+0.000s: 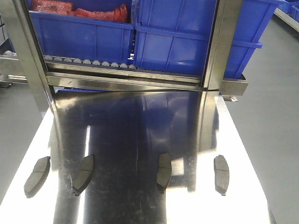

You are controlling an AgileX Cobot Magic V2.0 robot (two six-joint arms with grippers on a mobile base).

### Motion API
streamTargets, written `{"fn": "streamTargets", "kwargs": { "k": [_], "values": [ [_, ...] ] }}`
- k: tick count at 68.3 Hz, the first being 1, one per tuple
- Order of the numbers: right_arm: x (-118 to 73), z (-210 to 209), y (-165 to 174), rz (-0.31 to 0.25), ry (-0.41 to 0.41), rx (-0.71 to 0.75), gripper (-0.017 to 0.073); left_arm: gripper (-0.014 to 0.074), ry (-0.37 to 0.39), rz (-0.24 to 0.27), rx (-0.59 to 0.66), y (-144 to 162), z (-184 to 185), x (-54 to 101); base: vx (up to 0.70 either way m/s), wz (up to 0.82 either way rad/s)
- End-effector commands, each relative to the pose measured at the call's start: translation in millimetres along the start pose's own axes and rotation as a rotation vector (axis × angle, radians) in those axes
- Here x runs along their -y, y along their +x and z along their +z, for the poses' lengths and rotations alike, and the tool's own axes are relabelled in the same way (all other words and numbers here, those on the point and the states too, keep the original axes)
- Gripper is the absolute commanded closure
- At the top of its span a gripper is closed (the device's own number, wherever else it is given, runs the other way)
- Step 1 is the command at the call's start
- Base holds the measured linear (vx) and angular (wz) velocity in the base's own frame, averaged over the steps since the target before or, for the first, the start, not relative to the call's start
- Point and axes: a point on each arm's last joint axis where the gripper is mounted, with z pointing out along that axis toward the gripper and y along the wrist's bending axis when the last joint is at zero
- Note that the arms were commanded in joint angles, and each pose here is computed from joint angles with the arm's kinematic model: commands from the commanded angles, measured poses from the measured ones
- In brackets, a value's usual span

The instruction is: Move and align brake pads A on conveyor

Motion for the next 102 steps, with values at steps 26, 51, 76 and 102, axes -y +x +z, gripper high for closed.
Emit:
{"fn": "streamTargets", "kwargs": {
  "k": [26,51,76,102],
  "values": [
    [0.0,-0.2,-2.9,-0.013,0.003,0.069,0.0571,0.0599,0.005,-0.007,0.075,-1.8,-0.3,0.2,0.00,0.00],
    [0.0,-0.2,-2.9,-0.013,0.003,0.069,0.0571,0.0599,0.005,-0.007,0.075,-1.8,-0.3,0.2,0.00,0.00],
    [0.0,-0.2,-2.9,-0.013,0.003,0.069,0.0571,0.0599,0.006,-0.007,0.088,-3.0,-0.4,0.3,0.00,0.00],
    [0.0,-0.2,-2.9,-0.013,0.003,0.069,0.0571,0.0599,0.029,-0.098,0.386,-38.5,-8.0,1.0,0.00,0.00]
  ]
}}
